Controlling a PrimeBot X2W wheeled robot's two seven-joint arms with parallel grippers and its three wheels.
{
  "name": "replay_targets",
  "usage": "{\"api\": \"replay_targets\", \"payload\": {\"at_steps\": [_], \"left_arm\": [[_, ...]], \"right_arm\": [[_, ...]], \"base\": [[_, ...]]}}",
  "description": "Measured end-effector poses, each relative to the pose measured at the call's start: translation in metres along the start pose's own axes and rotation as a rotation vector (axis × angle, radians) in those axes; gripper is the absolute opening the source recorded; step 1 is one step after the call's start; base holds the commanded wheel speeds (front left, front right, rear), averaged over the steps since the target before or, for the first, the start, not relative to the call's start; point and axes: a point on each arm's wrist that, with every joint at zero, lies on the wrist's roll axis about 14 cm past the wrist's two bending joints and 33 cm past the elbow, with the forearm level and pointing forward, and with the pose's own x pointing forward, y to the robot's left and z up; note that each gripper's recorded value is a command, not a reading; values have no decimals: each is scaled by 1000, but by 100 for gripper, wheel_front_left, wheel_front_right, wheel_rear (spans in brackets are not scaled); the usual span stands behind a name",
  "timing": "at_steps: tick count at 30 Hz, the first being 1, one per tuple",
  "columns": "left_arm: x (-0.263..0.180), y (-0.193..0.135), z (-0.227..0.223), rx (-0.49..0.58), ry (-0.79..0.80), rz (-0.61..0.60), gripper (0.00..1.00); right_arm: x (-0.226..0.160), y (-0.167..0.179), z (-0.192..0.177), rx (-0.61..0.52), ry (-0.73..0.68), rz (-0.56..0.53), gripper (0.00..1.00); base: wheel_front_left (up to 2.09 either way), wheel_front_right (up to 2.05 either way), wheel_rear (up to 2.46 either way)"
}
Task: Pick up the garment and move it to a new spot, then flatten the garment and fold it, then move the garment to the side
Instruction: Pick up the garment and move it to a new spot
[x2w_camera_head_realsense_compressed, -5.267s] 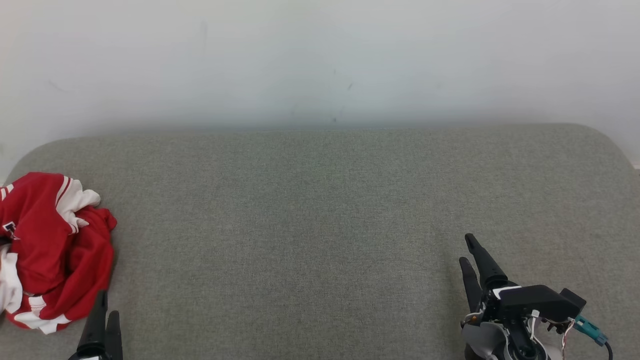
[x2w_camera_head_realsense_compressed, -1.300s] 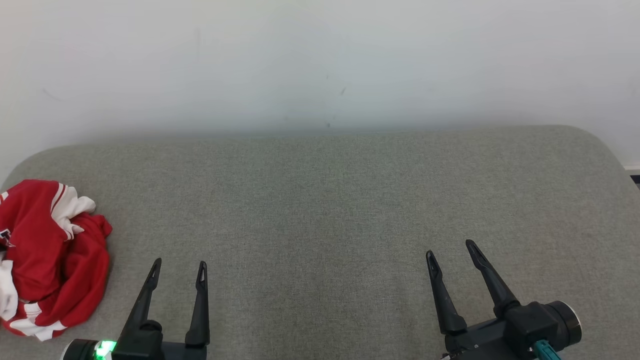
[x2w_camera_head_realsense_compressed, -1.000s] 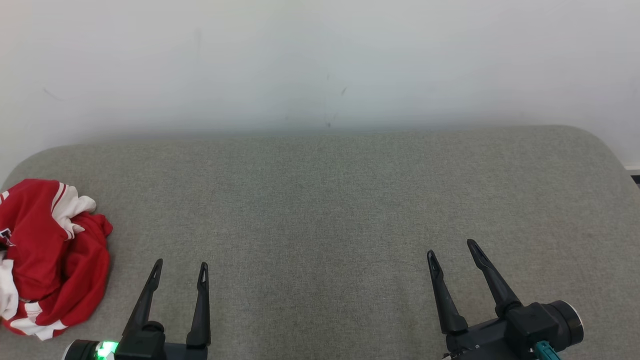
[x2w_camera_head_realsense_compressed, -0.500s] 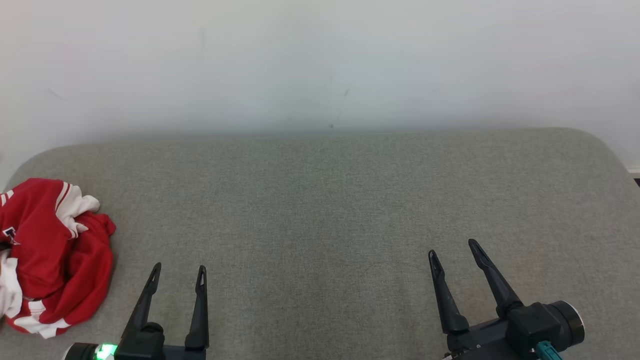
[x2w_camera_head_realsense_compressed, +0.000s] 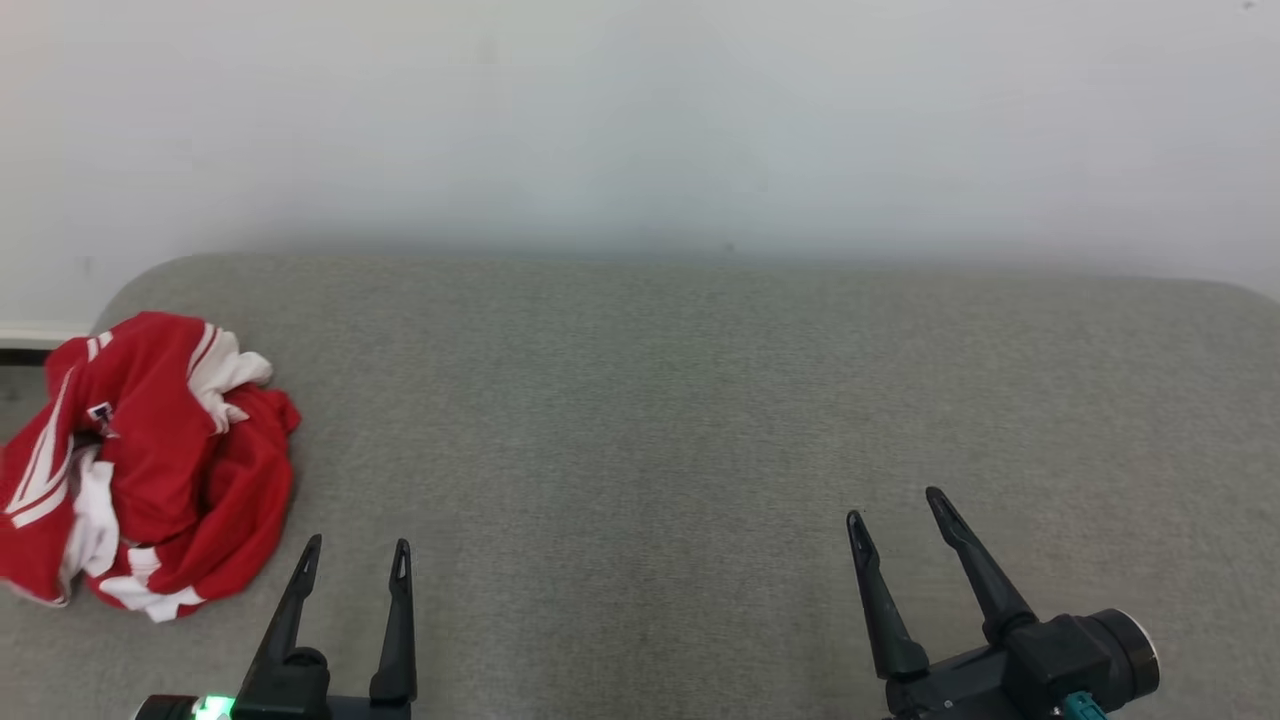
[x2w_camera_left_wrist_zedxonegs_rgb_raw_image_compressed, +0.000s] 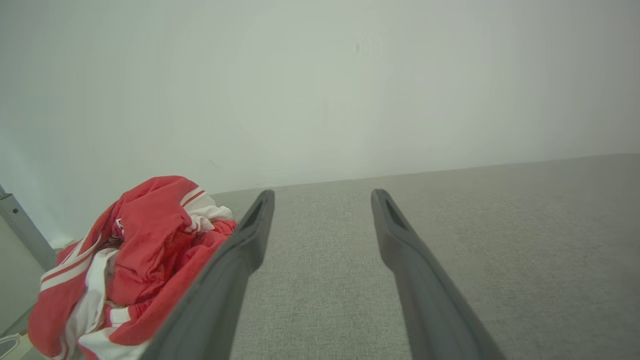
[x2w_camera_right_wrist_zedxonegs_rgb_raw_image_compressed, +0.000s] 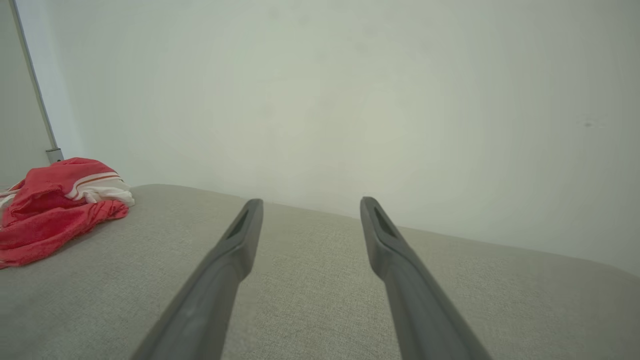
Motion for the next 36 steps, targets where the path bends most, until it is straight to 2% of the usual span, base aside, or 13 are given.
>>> {"api": "replay_targets", "payload": {"at_steps": [19, 36], "left_arm": [[-50, 68, 4, 31, 7, 243, 100], [-96, 107, 9, 38, 3, 405, 100]], "right_arm": [[23, 67, -7, 50, 9, 211, 100], [31, 115, -7, 76, 12, 356, 100]], "base": [[0, 0, 0], [0, 0, 0]]}}
